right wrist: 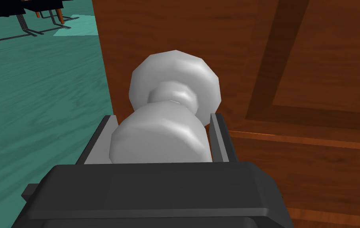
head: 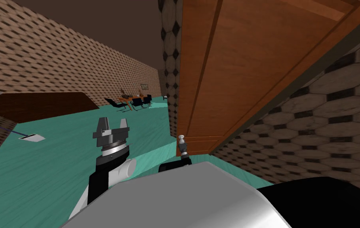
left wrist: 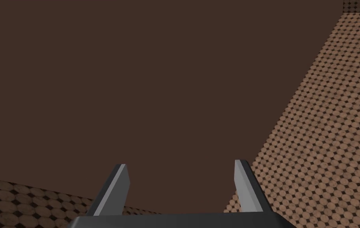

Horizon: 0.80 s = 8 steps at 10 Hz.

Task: Push the door open

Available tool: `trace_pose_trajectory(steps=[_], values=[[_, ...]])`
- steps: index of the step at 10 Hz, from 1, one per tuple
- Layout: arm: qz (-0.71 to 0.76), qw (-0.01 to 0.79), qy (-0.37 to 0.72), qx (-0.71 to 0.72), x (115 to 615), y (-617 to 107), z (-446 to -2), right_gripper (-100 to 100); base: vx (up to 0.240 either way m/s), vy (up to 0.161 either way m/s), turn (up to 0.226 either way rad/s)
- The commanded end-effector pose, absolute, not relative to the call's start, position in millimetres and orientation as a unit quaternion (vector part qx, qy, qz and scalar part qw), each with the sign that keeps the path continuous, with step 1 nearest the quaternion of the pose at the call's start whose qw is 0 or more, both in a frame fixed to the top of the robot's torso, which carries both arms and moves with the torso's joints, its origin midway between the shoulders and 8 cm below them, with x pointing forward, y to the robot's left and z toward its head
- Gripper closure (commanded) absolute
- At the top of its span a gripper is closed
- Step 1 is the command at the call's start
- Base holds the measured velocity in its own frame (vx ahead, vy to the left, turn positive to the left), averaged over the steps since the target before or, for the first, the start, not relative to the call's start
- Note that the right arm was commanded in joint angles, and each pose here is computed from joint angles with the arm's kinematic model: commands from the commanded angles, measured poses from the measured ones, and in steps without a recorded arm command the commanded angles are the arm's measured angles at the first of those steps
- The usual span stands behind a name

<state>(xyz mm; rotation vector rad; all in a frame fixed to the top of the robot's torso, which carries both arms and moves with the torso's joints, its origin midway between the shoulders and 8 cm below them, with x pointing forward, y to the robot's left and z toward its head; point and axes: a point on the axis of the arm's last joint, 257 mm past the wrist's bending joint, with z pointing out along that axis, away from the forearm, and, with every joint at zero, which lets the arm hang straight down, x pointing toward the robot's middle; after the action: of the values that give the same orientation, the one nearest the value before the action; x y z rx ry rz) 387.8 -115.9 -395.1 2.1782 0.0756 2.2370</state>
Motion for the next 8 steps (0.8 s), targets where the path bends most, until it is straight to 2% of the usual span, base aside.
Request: trace_pose_trajectory(steps=[1,6,8], values=[[0.712,0.023,0.013,0.702,380,-124,-399,100,-0.177,-0.072,0.283],[0.708,0.028,-0.016,0.705,370,-115,-394,100,-0.173,-0.078,0.234],[0.706,0.028,-0.017,0.707,368,-114,-395,100,-0.112,-0.06,0.115]])
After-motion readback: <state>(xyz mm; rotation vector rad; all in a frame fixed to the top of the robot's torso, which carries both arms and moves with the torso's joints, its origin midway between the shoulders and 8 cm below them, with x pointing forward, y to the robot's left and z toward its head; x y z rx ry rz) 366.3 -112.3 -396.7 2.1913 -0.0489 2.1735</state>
